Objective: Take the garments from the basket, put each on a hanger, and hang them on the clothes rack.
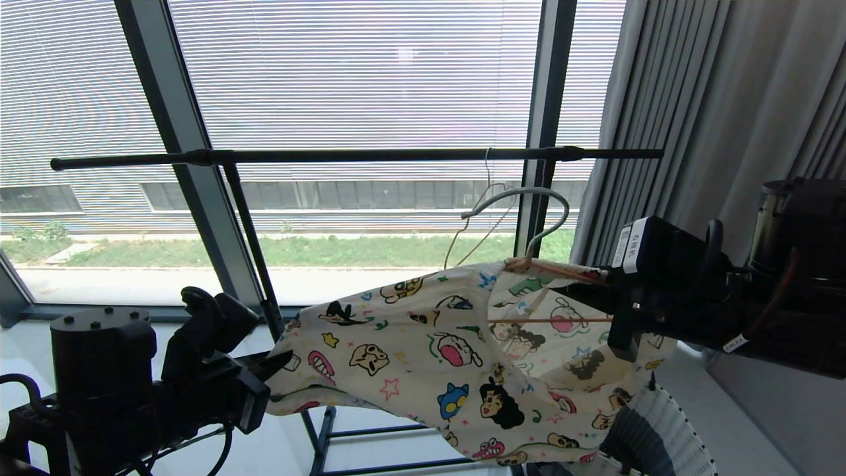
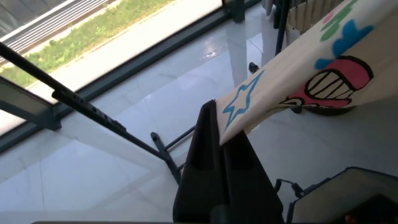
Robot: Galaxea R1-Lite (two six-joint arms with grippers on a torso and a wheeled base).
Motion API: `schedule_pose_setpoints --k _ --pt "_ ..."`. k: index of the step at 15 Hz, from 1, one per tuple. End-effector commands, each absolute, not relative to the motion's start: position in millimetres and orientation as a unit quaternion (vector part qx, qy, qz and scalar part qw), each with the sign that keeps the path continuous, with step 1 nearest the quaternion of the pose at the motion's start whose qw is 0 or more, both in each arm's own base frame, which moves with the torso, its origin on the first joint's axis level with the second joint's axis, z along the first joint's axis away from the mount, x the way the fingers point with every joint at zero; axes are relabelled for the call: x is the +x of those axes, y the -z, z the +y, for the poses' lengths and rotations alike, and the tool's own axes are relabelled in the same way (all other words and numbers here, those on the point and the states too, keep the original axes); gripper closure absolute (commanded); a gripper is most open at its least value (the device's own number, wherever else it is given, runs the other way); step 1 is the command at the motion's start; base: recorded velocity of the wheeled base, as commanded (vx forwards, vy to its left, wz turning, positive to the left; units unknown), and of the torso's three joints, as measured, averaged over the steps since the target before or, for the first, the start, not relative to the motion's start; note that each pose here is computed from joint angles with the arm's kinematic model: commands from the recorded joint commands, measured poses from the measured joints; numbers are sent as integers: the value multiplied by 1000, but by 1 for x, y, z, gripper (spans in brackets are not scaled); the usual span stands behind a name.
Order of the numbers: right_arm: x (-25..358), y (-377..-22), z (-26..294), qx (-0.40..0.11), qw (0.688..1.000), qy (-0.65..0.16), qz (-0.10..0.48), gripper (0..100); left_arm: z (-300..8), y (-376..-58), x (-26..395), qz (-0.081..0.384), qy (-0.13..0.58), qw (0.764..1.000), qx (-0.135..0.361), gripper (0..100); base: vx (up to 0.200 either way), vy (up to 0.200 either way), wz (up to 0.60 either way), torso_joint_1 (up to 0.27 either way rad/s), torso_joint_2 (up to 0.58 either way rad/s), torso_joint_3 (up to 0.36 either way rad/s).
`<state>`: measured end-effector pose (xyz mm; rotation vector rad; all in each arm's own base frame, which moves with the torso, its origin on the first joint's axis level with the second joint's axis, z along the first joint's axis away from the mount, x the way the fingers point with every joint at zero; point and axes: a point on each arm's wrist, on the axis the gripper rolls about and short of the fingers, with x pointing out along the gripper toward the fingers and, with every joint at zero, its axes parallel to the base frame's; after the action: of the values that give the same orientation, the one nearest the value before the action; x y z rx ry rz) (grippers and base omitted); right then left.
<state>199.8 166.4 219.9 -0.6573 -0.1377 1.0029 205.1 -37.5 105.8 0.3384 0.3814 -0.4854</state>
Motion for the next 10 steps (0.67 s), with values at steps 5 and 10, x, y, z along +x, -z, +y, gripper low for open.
schedule_pose_setpoints --k 5,10 --pt "199 -217 167 -308 823 -474 -59 100 -36 -103 206 193 232 938 167 0 0 0 0 0 0 0" --pt "193 -201 165 -286 829 -481 -15 100 -31 -119 203 163 197 952 170 0 0 0 0 0 0 0"
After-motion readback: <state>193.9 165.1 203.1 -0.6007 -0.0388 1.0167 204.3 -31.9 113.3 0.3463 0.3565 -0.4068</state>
